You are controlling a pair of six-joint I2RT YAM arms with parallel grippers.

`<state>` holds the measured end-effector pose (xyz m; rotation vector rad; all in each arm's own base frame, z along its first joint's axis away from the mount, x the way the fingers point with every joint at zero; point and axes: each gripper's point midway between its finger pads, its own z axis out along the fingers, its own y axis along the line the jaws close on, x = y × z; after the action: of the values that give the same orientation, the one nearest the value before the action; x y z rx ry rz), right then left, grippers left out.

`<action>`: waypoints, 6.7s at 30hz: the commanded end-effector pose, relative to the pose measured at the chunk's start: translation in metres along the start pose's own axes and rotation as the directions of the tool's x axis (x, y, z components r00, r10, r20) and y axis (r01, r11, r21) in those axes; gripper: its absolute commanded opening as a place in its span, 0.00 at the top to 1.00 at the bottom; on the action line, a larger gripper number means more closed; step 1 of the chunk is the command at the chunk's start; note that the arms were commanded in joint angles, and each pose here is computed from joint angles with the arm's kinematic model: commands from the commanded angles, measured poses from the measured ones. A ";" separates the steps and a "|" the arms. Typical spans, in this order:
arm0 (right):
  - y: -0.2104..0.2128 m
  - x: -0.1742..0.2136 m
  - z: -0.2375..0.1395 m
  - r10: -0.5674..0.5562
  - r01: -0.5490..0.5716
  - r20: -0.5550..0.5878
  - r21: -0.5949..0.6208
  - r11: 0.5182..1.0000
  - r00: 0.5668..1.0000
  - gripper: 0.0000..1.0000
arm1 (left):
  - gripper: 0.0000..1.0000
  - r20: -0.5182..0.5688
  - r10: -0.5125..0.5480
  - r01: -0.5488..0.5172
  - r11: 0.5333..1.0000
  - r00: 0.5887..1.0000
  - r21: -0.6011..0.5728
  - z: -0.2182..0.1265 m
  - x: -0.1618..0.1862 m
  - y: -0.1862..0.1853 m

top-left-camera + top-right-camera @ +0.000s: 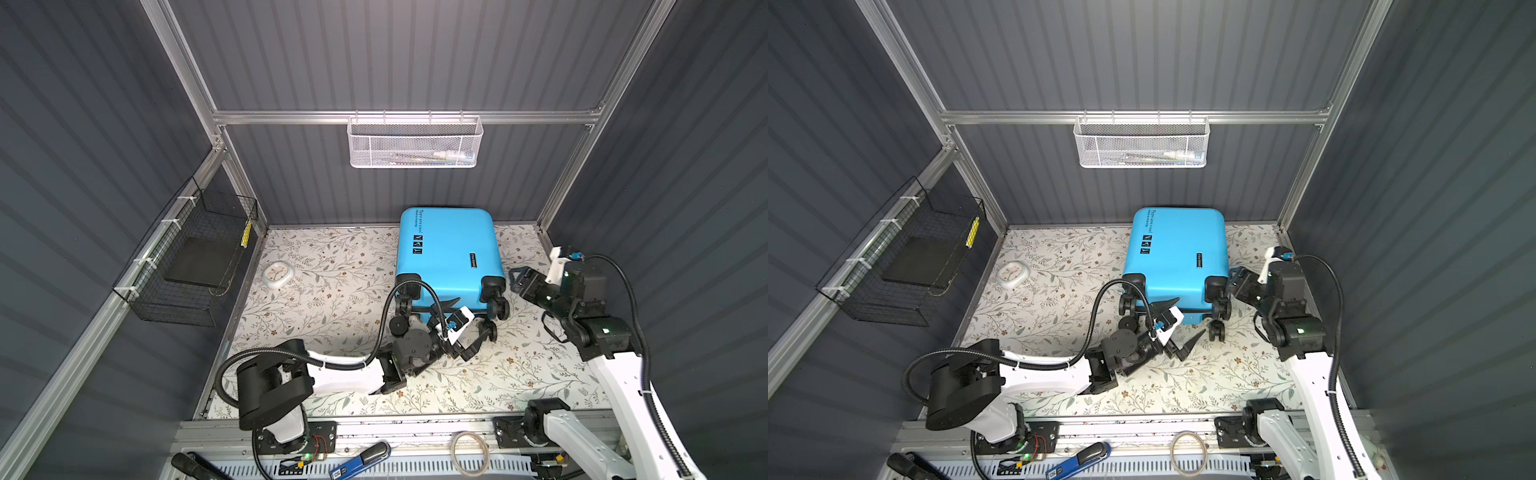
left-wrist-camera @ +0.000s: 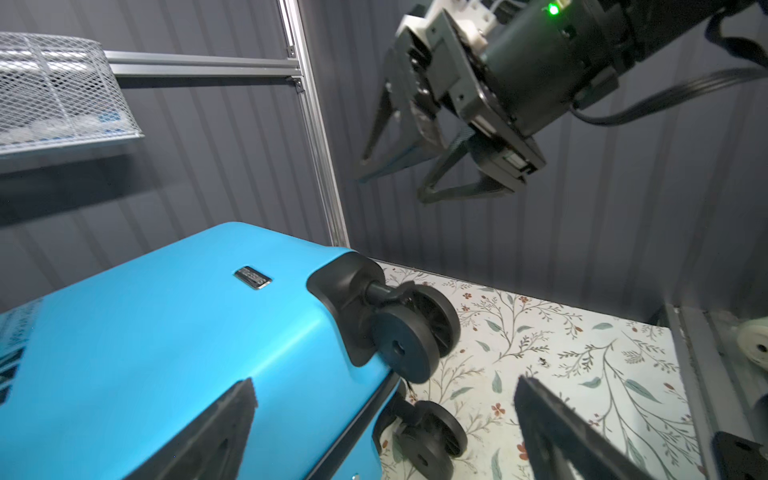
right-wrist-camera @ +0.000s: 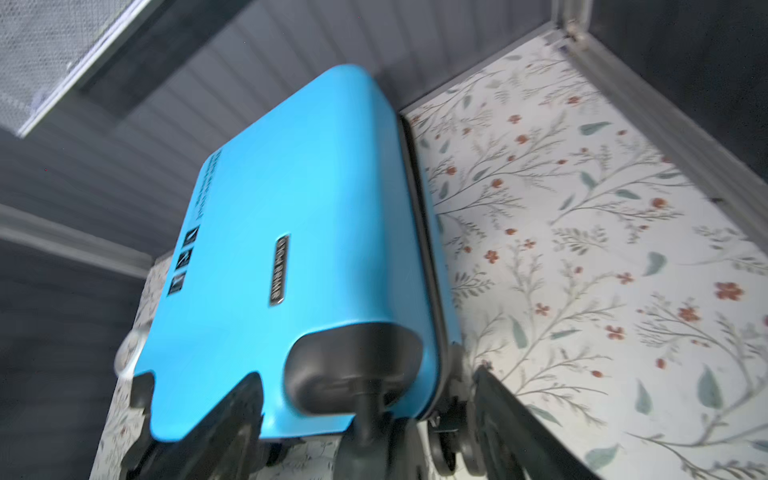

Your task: Pack the luggage

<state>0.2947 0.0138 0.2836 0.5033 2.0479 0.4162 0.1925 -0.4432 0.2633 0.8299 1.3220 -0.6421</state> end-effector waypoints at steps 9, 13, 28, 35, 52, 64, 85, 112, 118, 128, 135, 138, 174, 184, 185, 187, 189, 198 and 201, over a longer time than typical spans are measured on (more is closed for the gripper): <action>-0.060 0.010 0.067 0.330 -0.335 -0.097 -0.031 0.942 0.939 0.36 | 0.00 -0.172 -0.079 0.020 0.946 0.982 -0.323 -0.010 -0.033 0.098; -0.081 0.028 0.101 0.373 -0.374 -0.150 0.023 0.927 0.915 0.44 | 0.00 -0.283 -0.156 0.048 0.934 0.946 -0.354 -0.014 -0.030 0.129; -0.061 0.095 0.150 0.308 -0.343 -0.366 -0.031 0.939 0.878 0.47 | 0.00 -0.455 -0.299 0.198 0.946 0.839 -0.257 -0.018 -0.014 0.124; -0.031 0.142 0.139 0.232 -0.291 -0.435 -0.072 0.954 0.870 0.49 | 0.00 -0.489 -0.313 0.226 0.947 0.814 -0.229 -0.022 -0.002 0.116; -0.007 0.163 0.095 0.127 -0.187 -0.411 -0.109 0.976 0.903 0.37 | 0.00 -0.353 -0.405 0.304 0.902 0.844 -0.306 -0.094 0.038 0.122; -0.012 0.178 0.058 0.069 -0.148 -0.374 -0.186 0.971 0.925 0.32 | 0.00 -0.273 -0.221 0.232 0.973 0.936 0.010 -0.098 0.066 0.073; -0.005 0.193 0.056 -0.058 -0.046 -0.376 -0.261 0.964 0.925 0.30 | 0.03 0.097 -0.101 0.111 0.989 0.990 -0.100 -0.063 0.057 0.045; -0.005 0.200 0.055 -0.072 -0.033 -0.375 -0.267 0.963 0.924 0.30 | 0.31 0.103 -0.147 0.165 0.967 0.984 -0.195 -0.044 0.075 0.050; -0.006 0.201 0.054 -0.073 -0.032 -0.377 -0.265 0.964 0.923 0.31 | 0.43 0.101 -0.145 0.163 0.967 0.984 -0.198 -0.042 0.074 0.050; -0.001 0.201 0.052 -0.094 -0.020 -0.373 -0.291 0.956 0.923 0.31 | 0.70 0.081 -0.152 0.162 0.976 0.985 -0.143 -0.039 0.061 0.042; 0.008 0.206 0.049 -0.133 0.011 -0.351 -0.329 0.944 0.927 0.31 | 1.00 0.073 -0.158 0.165 0.981 0.985 -0.103 -0.036 0.041 0.038; 0.012 0.211 0.049 -0.159 0.035 -0.327 -0.354 0.934 0.932 0.32 | 1.00 0.073 -0.161 0.167 0.982 0.984 -0.091 -0.033 0.034 0.037; 0.081 0.241 0.052 -0.299 0.261 0.015 -0.534 0.804 0.954 0.53 | 1.00 0.146 -0.227 0.235 0.972 0.963 -0.034 -0.026 -0.015 0.033; 0.085 0.242 0.062 -0.266 0.288 0.112 -0.420 0.861 0.958 0.56 | 1.00 0.151 -0.232 0.239 0.971 0.961 -0.032 -0.026 -0.016 0.031; 0.084 0.242 0.063 -0.262 0.287 0.118 -0.402 0.869 0.958 0.56 | 1.00 0.153 -0.231 0.238 0.971 0.961 -0.031 -0.027 -0.016 0.031; 0.081 0.241 0.065 -0.249 0.282 0.135 -0.372 0.884 0.959 0.56 | 1.00 0.155 -0.232 0.240 0.970 0.960 -0.031 -0.027 -0.017 0.032; 0.079 0.240 0.066 -0.236 0.275 0.148 -0.354 0.894 0.960 0.57 | 1.00 0.156 -0.231 0.239 0.971 0.960 -0.031 -0.028 -0.018 0.032; 0.088 0.240 0.068 -0.228 0.274 0.169 -0.348 0.897 0.959 0.58 | 1.00 0.154 -0.232 0.239 0.970 0.960 -0.032 -0.029 -0.017 0.032; 0.093 0.240 0.069 -0.233 0.281 0.173 -0.353 0.892 0.957 0.59 | 1.00 0.156 -0.235 0.243 0.969 0.959 -0.032 -0.030 -0.017 0.033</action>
<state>0.2539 0.2166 0.1045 -0.0118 1.8729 0.5750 0.2235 -0.3856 0.1982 0.6366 1.5316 -0.5969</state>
